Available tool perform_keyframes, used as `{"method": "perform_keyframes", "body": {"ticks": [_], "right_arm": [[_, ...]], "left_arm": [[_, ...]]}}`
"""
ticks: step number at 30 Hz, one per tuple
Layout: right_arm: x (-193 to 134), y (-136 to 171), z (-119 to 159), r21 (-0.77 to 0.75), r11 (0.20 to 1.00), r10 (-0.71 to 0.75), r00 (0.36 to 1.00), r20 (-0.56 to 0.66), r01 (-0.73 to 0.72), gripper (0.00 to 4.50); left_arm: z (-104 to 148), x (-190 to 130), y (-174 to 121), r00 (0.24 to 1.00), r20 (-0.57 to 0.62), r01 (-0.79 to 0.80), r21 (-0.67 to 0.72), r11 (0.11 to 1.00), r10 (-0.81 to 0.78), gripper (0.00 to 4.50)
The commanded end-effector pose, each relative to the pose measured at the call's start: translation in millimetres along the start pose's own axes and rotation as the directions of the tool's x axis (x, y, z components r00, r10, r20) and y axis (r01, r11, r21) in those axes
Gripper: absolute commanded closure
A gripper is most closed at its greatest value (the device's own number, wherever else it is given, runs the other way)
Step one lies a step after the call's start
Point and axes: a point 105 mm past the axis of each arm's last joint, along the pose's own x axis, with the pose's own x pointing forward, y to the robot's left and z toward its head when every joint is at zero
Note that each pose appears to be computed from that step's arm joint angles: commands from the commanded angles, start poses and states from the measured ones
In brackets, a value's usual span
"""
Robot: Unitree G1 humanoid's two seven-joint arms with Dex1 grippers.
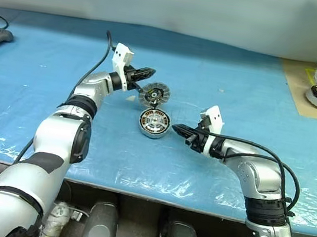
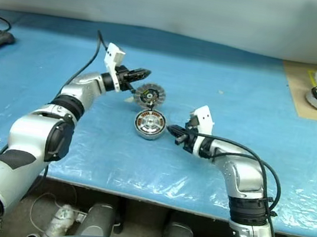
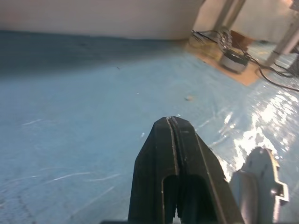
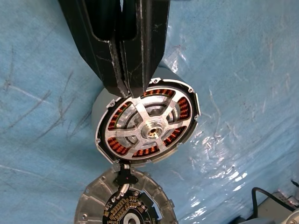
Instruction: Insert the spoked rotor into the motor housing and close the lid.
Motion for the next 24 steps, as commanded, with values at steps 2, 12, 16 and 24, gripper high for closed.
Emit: {"method": "perform_keyframes", "body": {"ticks": [2, 12, 16, 24], "right_arm": [[-6.9, 3.6, 11.0, -0.027, 1.000, -0.003, 0.999, 0.043, 0.004, 4.50], [-31.4, 12.9, 4.3, -0.039, 0.998, 0.050, 0.999, 0.014, -0.049, 4.50], [-55.1, -5.0, -2.3, -0.068, 0.997, -0.033, 0.999, -0.029, 0.031, 4.50], [-68.3, -26.0, 9.8, -0.068, 0.985, -0.159, 0.987, 0.019, 0.160, 4.50]], "left_arm": [[0.1, 8.9, -19.9, 0.986, -0.081, 0.151, 0.049, 0.987, -0.147, 4.46], [-21.0, 7.5, -50.0, 0.892, -0.264, 0.418, 0.178, 0.891, -0.366, 4.46], [-36.6, 5.4, -61.3, 0.844, -0.321, 0.503, 0.196, 0.842, -0.430, 4.46], [-74.7, -12.4, -76.8, 0.736, -0.428, 0.643, 0.196, 0.741, -0.525, 4.46]]}}
